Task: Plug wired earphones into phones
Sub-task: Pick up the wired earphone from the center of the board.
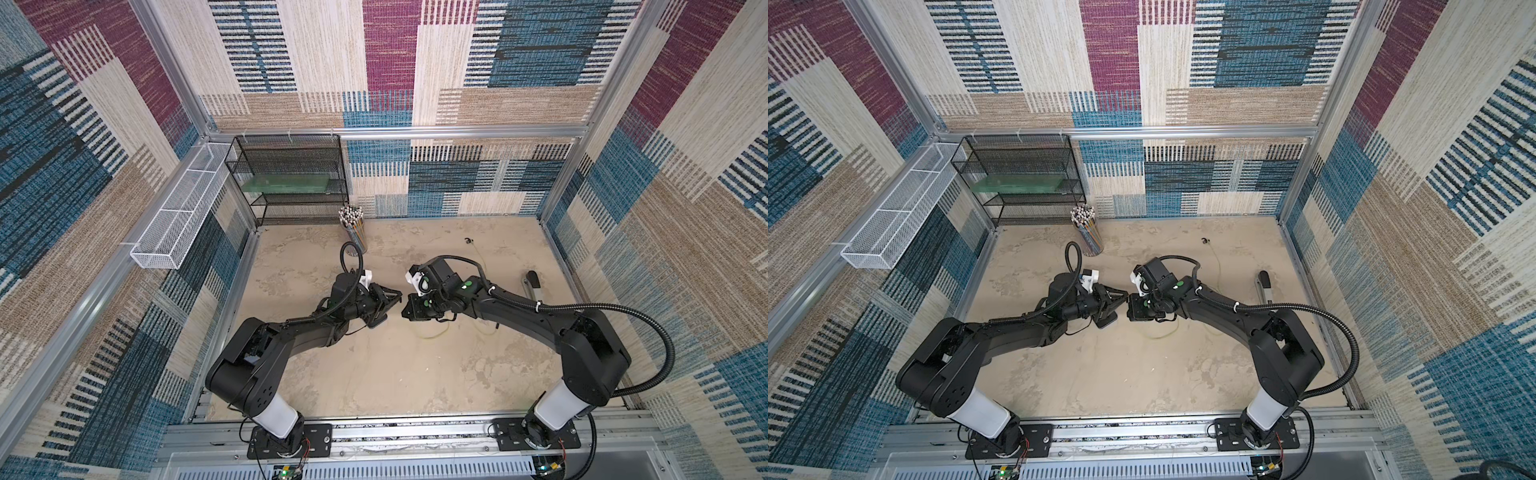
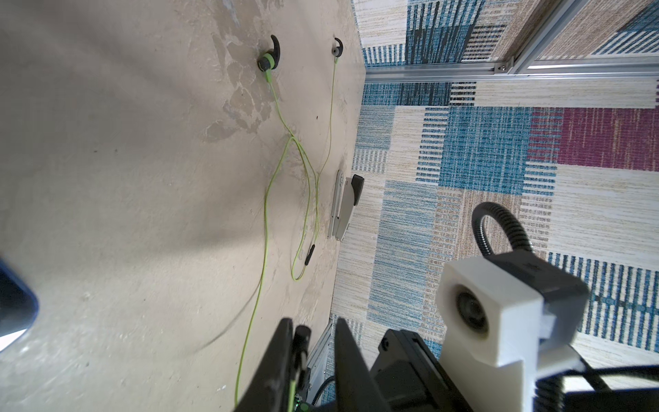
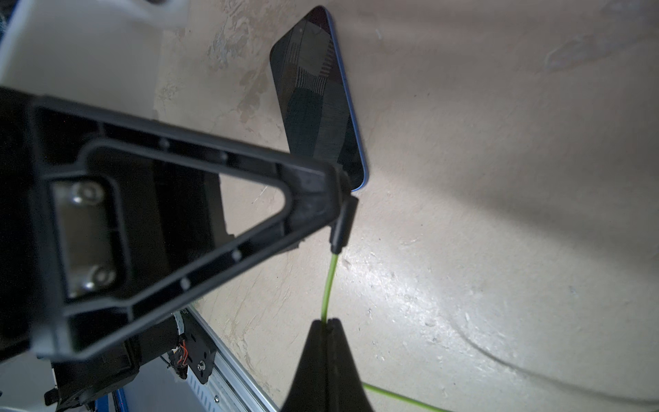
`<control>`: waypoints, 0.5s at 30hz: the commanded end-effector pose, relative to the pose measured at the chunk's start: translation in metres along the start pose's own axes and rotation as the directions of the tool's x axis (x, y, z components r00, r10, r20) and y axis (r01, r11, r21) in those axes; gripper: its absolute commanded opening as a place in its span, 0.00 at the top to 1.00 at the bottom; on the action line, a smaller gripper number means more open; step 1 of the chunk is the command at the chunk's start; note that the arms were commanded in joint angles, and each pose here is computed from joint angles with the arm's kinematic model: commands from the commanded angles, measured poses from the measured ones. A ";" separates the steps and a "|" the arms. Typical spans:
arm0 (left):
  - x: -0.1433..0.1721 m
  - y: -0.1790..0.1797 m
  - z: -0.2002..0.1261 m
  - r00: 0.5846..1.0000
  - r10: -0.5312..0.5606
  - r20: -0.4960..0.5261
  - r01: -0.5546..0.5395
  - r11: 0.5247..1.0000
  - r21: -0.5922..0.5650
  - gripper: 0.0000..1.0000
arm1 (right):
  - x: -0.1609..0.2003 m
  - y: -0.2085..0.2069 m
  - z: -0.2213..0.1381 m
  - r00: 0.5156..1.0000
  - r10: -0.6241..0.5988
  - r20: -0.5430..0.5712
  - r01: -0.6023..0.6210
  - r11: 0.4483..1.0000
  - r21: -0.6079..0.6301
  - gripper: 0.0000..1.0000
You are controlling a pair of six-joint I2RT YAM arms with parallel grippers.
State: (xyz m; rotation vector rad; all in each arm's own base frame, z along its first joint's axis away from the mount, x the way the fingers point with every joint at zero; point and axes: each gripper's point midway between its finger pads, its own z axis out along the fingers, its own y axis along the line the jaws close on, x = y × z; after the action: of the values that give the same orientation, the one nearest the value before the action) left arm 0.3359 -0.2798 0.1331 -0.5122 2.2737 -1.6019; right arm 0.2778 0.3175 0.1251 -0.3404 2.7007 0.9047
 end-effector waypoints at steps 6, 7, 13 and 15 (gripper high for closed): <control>0.001 0.003 0.001 1.000 0.020 -0.012 -0.020 1.000 -0.015 0.81 | -0.005 0.002 -0.004 1.000 -0.003 0.023 0.003 1.000 0.000 1.00; 0.002 0.005 0.001 1.000 0.018 -0.013 -0.018 1.000 -0.020 0.80 | -0.005 0.002 -0.004 1.000 -0.003 0.021 0.003 1.000 0.001 1.00; 0.001 0.007 0.003 1.000 0.021 -0.013 -0.021 0.999 -0.028 0.78 | -0.004 -0.002 -0.006 1.000 -0.001 0.022 0.001 1.000 0.019 1.00; 0.001 0.009 0.003 1.000 0.019 -0.013 -0.019 0.999 -0.031 0.81 | -0.003 -0.001 -0.006 1.000 -0.002 0.021 0.002 1.000 0.018 1.00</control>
State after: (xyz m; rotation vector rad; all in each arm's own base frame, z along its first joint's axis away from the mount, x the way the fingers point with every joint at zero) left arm 0.3340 -0.2789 0.1221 -0.5369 2.3162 -1.5775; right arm 0.2791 0.3151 0.1273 -0.3328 2.6943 0.8921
